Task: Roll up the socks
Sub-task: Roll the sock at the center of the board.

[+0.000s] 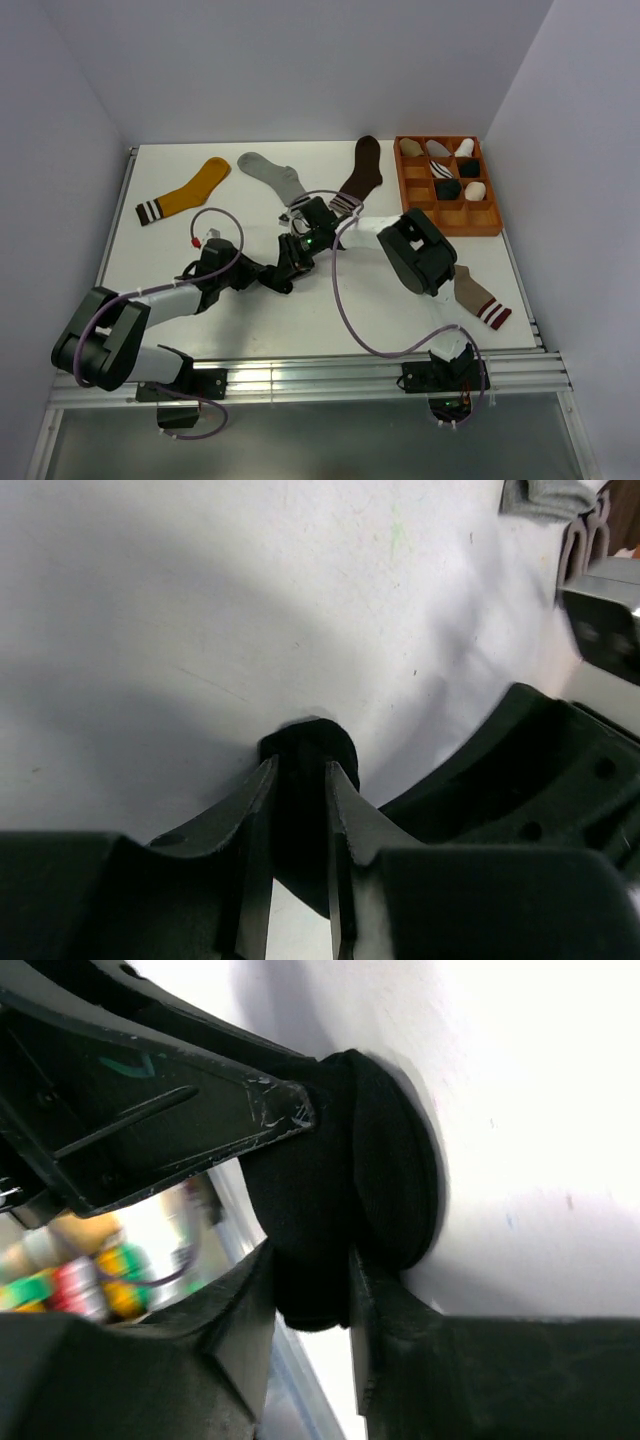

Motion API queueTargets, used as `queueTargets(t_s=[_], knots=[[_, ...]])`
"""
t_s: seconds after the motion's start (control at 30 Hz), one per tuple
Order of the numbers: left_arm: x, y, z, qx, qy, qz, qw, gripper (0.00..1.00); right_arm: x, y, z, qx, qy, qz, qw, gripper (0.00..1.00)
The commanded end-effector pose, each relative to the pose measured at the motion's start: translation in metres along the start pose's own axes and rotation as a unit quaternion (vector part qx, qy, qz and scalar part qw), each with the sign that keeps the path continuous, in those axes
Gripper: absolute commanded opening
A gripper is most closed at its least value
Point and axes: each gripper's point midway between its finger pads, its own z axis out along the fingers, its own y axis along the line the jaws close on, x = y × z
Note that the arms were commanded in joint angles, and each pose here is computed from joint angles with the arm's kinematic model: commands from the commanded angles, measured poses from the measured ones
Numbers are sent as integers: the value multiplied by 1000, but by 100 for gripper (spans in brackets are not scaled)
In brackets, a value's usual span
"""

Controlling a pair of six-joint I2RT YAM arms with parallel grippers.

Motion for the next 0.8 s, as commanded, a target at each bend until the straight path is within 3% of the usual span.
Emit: queueTargets(t_s=[0.0,0.23,0.33,0.4,0.6,0.7,0.77], knots=[[15,40,-2,-94,37,36,994,20,12,-37,-11,137,-25,-46,989,40],[16,43,-6,-148,57,76,984,19,-10,-7,-50,240,-135,-175,945,58],[16,41,-6,-156,62,83,982,19,-14,5,-62,294,-185,-238,907,59],[16,37,-5,-157,67,87,981,19,-16,15,-68,341,-220,-287,867,59],[19,35,-3,-165,79,93,979,19,-4,46,-55,386,-253,-386,799,64],[20,34,-3,-168,83,96,978,19,0,54,-42,383,-250,-414,787,65],[20,34,-3,-170,86,99,977,20,2,54,-33,399,-239,-441,768,66]])
